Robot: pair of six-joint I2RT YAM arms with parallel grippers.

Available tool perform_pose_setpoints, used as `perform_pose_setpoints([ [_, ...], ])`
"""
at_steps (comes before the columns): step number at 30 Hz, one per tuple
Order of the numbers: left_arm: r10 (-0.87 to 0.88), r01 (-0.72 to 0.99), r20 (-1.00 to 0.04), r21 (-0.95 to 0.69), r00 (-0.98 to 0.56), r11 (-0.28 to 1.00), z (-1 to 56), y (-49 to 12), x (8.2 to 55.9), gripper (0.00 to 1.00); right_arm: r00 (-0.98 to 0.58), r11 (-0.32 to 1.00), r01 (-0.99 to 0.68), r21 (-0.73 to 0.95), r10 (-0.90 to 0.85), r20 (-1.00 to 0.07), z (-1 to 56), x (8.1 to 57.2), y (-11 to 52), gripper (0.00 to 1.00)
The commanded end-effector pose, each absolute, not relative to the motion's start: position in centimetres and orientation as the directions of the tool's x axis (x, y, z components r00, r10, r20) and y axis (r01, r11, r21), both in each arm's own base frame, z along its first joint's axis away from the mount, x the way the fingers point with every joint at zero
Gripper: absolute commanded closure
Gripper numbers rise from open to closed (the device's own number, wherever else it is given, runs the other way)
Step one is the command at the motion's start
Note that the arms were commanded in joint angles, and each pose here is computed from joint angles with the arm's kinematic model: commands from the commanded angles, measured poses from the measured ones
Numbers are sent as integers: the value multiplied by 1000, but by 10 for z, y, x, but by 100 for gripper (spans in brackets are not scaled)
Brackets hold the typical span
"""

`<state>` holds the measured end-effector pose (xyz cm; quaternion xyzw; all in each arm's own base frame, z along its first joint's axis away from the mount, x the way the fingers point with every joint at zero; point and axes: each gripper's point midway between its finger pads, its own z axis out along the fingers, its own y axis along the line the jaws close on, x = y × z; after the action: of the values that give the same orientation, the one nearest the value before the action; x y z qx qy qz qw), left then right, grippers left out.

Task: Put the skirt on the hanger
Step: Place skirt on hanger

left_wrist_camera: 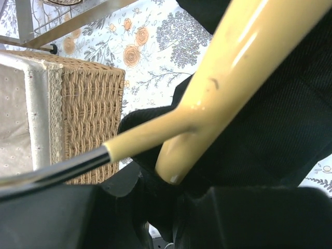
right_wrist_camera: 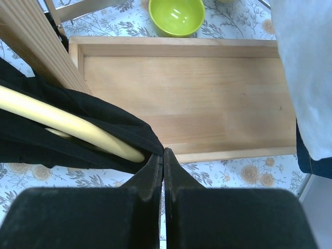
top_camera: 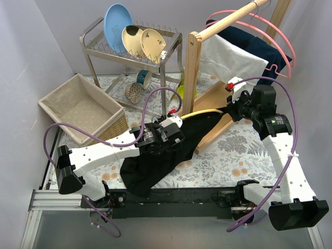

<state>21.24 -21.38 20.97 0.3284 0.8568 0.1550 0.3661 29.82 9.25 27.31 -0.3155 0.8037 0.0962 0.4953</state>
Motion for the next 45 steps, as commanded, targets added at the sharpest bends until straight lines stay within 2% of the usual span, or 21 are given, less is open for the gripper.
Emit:
perform_pose_setpoints([
  [1,777,479,-312,645,-546,595,206,-159,201,100,-171,846,-412,-338,-437,-883,326,330,49,99],
  [6,794,490,-260,669,-550,559,195,-159,203,100,-131,843,-416,-341,-427,-895,347,328,51,99],
  [10,803,492,-239,684,-546,538,193,-163,207,100,-88,798,-522,-302,-403,-911,357,315,73,99],
  [12,795,497,-265,662,-545,561,197,-173,208,100,-55,745,-607,-277,-387,-920,360,301,90,99],
  [14,784,502,-309,630,-538,593,206,-185,209,100,-3,630,-736,-245,-366,-931,361,277,117,99],
  [17,766,521,-375,572,-521,634,218,-204,209,100,38,502,-838,-216,-341,-939,360,252,144,99],
  [22,711,591,-528,412,-465,693,253,-247,202,100,-12,368,-919,-140,-380,-925,320,228,176,99],
  [26,716,651,-537,353,-447,672,254,-263,193,100,-11,327,-935,-135,-409,-912,301,220,188,99],
  [33,812,761,-427,341,-398,552,216,-246,164,100,77,310,-915,-260,-497,-864,296,213,170,72],
  [35,826,772,-406,345,-390,534,205,-240,161,100,76,303,-916,-264,-515,-854,291,209,167,71],
  [38,827,777,-413,342,-381,528,203,-240,160,100,74,253,-938,-235,-516,-853,283,197,168,64],
  [39,828,783,-422,339,-369,522,205,-241,160,100,75,229,-947,-223,-519,-852,278,193,170,58],
  [41,828,785,-429,338,-362,519,208,-243,159,100,84,160,-969,-190,-508,-857,273,182,175,51],
  [44,830,787,-427,339,-359,515,209,-244,159,100,105,-13,-994,-112,-473,-875,264,149,183,42],
  [45,830,788,-429,338,-358,515,209,-246,158,100,100,-71,-995,-75,-463,-881,258,137,186,35],
])
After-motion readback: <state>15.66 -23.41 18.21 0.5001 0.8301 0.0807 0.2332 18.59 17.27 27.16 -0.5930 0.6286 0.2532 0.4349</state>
